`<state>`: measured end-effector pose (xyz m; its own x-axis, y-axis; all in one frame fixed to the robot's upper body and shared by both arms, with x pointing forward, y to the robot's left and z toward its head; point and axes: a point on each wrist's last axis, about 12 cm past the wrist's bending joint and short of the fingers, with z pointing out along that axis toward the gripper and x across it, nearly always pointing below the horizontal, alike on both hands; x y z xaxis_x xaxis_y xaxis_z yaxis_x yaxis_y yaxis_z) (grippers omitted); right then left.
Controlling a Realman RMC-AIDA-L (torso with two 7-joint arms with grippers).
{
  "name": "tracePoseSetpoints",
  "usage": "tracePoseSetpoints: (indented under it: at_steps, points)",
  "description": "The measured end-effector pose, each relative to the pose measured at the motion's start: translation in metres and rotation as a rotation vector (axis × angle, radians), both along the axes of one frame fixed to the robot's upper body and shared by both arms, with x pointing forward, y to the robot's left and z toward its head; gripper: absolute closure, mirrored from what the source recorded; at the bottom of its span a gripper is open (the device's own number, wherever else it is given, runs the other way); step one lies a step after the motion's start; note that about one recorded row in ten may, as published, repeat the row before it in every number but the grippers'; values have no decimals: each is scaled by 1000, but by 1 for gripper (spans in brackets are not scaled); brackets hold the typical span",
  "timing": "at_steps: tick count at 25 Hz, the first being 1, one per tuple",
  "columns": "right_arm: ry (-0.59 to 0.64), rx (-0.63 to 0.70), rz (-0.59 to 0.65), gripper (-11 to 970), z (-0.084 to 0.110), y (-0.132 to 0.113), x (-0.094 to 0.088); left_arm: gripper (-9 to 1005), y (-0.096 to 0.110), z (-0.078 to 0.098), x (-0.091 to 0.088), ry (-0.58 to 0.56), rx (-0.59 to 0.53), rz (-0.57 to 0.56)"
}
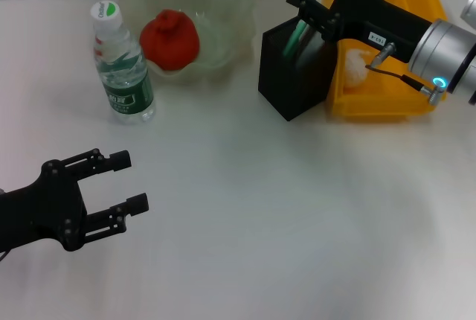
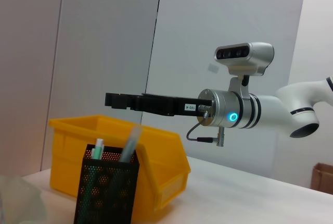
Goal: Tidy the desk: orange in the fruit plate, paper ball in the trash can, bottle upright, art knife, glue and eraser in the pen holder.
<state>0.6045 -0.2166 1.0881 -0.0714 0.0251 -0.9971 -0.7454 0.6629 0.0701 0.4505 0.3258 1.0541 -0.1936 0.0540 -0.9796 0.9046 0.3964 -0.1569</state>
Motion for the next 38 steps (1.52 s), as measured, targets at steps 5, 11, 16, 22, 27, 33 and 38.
tracePoseSetpoints:
  at_steps: [5, 11, 16, 22, 27, 33, 38]
  points:
    - [-8, 29, 7, 586, 0, -2, -4, 287, 0, 0, -1, 2, -2, -3]
    - [-12, 180, 85, 371, 12, -18, -24, 287, -5, -1, -3, 5, -18, -19]
    - [-44, 176, 294, 185, 24, -38, -60, 287, -16, -2, -3, 4, -45, -39]
    - [55, 7, 532, 150, 10, -50, -96, 287, -27, -1, 4, 21, -39, -105]
    - [104, -52, 550, 150, -10, -46, -106, 287, -28, 0, 9, 33, -15, -133]
    - [133, -81, 549, 150, -20, -44, -109, 287, -25, 1, 12, 29, 0, -134]
    - [139, -99, 551, 150, -22, -42, -109, 287, -25, 3, 15, 32, 23, -157]
